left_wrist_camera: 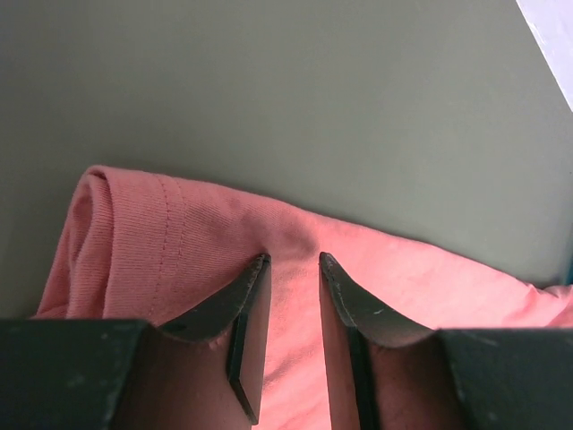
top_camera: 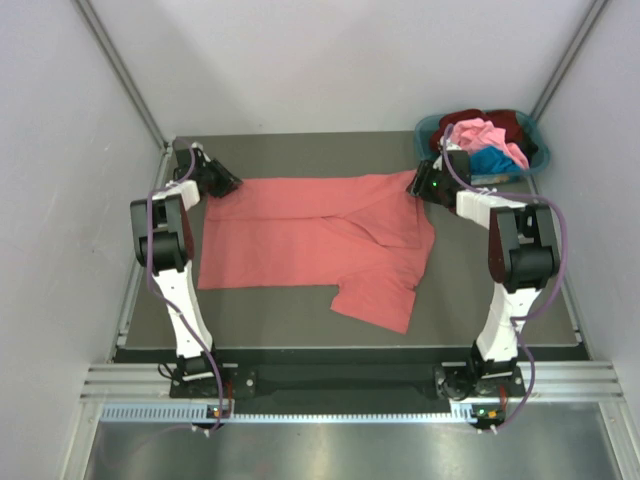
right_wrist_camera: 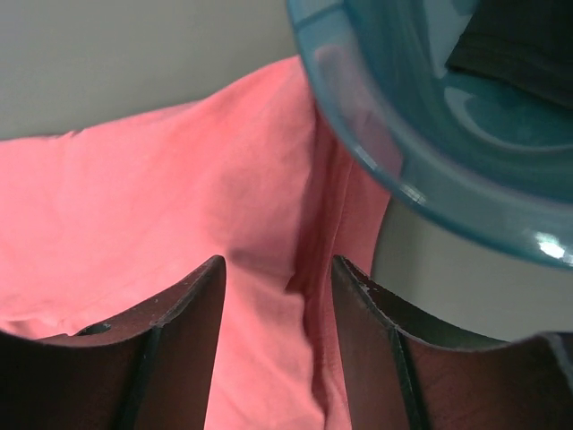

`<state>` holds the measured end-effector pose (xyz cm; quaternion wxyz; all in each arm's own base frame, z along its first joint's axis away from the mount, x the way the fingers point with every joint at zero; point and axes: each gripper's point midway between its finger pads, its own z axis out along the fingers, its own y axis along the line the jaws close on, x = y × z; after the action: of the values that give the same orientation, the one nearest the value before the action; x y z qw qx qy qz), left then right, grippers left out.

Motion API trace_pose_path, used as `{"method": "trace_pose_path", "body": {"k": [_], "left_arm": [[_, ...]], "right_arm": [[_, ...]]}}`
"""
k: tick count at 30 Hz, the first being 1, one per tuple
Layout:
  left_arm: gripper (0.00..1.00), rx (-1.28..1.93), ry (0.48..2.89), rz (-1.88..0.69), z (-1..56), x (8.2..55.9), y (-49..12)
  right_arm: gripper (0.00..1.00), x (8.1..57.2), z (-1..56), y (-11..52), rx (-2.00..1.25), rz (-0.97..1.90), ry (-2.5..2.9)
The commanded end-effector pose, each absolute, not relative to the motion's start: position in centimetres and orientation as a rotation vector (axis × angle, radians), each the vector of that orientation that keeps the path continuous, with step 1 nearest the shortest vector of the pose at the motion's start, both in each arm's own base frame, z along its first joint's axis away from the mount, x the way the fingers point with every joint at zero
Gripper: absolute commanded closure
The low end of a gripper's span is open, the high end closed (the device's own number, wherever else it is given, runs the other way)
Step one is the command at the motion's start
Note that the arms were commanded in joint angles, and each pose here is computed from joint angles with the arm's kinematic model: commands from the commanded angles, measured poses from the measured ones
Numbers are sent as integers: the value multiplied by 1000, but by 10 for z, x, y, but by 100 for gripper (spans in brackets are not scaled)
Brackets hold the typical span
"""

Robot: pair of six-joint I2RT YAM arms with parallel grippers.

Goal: Fold and stack the t-shirts
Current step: Fold the tshirt

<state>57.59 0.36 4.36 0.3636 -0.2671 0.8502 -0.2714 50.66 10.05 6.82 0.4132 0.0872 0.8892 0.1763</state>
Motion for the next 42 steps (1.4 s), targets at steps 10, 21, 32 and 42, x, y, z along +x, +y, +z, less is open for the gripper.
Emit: {"method": "trace_pose_path", "body": {"k": [10,21,32,42], "left_arm": [[66,-704,2142,-622,44,591,19],[66,-777,2206,-469,22,586,41],[66,-777,2249,-379,13,579,52],[64,-634,2194,-458,109,576,29]], "right_arm": [[69,528,88,108,203,610,2083],[100,507,77,68,344,529,2122],[100,491,64,67,418,543,2141],[66,468,106,51,398,407,2219]]}}
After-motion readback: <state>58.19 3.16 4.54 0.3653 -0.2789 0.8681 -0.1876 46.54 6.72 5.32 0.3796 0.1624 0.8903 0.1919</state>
